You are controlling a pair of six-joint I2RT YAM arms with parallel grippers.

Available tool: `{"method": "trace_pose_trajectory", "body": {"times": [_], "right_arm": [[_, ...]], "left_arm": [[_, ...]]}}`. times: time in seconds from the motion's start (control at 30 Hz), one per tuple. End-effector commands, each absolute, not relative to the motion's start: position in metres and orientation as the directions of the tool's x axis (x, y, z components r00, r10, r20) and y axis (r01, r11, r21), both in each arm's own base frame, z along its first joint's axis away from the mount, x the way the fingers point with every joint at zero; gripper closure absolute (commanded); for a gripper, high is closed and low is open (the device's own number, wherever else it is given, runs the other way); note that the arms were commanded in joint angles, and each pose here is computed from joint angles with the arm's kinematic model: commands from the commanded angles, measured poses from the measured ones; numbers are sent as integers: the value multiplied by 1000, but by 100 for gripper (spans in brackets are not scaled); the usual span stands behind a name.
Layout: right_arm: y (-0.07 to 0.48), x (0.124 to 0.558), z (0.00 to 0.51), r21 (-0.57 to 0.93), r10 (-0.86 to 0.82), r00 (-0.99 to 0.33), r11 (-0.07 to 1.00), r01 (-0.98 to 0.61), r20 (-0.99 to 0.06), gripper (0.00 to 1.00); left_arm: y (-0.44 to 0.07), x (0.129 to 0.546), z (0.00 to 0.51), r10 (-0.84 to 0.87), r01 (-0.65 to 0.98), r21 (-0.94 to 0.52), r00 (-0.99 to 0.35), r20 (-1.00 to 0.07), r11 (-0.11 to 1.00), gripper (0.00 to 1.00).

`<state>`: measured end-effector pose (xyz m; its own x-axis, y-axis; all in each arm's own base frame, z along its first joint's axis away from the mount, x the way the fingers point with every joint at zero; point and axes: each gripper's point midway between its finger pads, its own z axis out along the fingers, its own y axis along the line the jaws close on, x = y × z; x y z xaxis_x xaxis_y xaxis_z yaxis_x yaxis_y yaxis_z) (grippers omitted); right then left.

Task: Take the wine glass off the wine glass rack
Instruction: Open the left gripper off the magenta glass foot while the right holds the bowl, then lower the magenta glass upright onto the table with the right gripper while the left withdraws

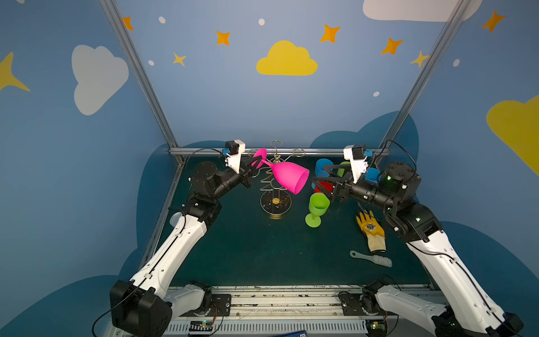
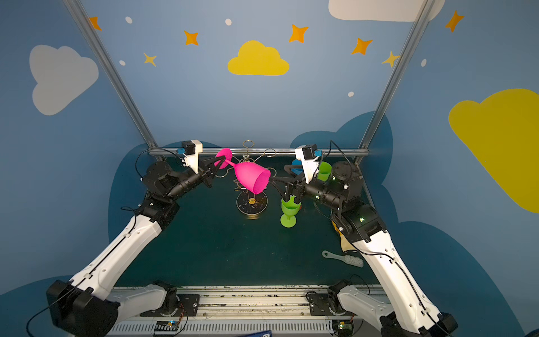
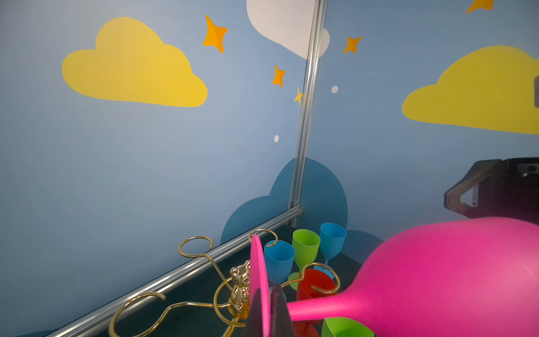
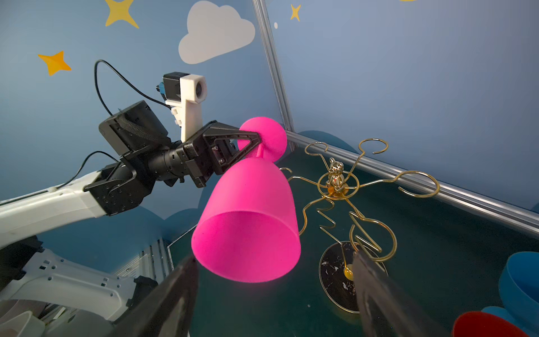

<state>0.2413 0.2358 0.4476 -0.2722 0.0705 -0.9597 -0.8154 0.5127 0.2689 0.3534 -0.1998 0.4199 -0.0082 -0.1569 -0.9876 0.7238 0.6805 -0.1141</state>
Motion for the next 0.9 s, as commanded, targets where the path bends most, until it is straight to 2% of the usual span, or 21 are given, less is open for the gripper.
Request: {"method": "trace_pose_trajectory", "body": {"times": [0.0,0.23,0.33,0.6,0.67,0.7,0.77,0.87], "right_arm": [[240,247,449,292,103,-279,501,-814,-955,22],[261,263,437,332,104,-324,488,-808,-940,28],[272,270,430,341,88,-344,493,-800,-935,35],[281,275,430,351,97,-351,496,-794,-931,87],[281,274,431,355,100,-354,494,-793,-930,96],[281,274,432,355,102,-353,497,-792,-930,100],[280,273,433,358,106,-354,499,-789,-929,100],[275,272,437,354,122,-343,513,-782,-932,100]], "left_arm": [[-200,345,434,-206,745,-139,-2,-979,653,97],[-201,344,434,-213,749,-148,-10,-977,645,97],[-202,345,433,-215,752,-150,-11,-977,642,97],[-202,348,431,-206,747,-143,-8,-978,649,97],[-201,349,430,-202,743,-140,-6,-979,655,97],[-201,350,429,-199,740,-135,-2,-980,659,97],[-200,350,429,-195,736,-128,5,-981,665,95],[-198,350,428,-191,728,-123,10,-982,674,86]]}}
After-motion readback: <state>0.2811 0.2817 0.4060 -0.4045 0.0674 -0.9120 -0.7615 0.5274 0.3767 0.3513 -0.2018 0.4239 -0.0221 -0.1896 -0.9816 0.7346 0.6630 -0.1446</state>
